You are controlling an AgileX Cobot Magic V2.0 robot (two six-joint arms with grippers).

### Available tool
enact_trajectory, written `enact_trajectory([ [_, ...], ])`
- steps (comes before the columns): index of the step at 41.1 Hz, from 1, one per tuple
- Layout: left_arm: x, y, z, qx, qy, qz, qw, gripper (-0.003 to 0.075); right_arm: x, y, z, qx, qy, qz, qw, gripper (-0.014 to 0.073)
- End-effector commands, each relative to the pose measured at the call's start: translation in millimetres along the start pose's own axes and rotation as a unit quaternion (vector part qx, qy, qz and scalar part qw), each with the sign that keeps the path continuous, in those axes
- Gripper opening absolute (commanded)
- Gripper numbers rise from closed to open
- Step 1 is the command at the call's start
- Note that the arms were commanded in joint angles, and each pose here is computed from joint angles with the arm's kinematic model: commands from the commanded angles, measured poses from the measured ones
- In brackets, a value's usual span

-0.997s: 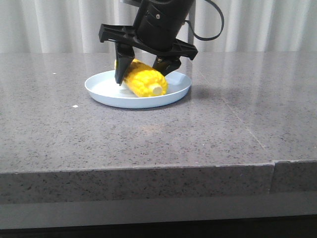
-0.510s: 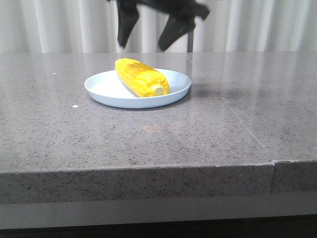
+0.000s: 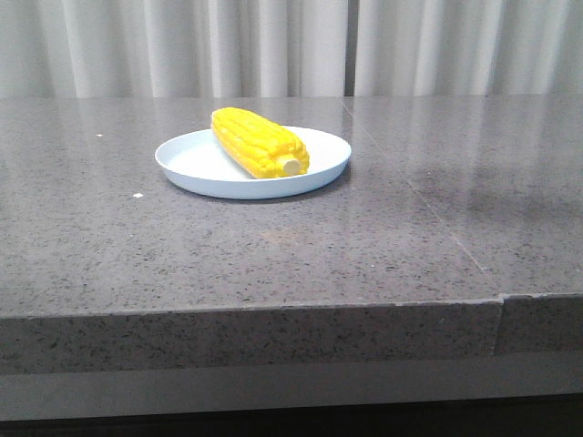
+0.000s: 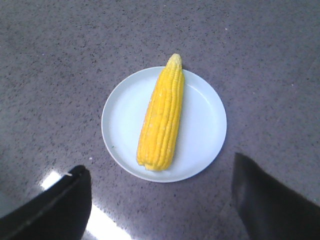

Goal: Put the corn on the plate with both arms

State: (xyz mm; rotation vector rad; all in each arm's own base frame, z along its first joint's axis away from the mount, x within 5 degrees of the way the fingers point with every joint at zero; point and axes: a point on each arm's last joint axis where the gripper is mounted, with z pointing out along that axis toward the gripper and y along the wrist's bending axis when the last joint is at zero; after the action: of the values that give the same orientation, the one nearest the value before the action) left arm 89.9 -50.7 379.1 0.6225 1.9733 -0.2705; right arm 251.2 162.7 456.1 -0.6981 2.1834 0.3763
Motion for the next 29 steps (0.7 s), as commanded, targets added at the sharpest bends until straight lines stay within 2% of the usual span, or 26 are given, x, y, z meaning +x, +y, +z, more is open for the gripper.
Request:
enact_trajectory([
  [1, -11.9, 0.4, -3.5, -0.001, -0.042, -0.006, 0.999, 0.0365, 6.2, 3.8, -43.1, 0.005, -0.057, -0.015, 0.998, 0.0603],
  [10, -11.9, 0.4, -3.5, -0.001, -0.042, -0.006, 0.999, 0.0365, 57.4, 8.7, -81.0, 0.005, -0.063, -0.015, 0.998, 0.0603],
  [29, -11.7, 0.4, -3.5, -0.001, -0.041, -0.006, 0.999, 0.0365, 139.8, 14.0, -124.8, 0.012, -0.105, -0.01, 0.994, 0.0603],
])
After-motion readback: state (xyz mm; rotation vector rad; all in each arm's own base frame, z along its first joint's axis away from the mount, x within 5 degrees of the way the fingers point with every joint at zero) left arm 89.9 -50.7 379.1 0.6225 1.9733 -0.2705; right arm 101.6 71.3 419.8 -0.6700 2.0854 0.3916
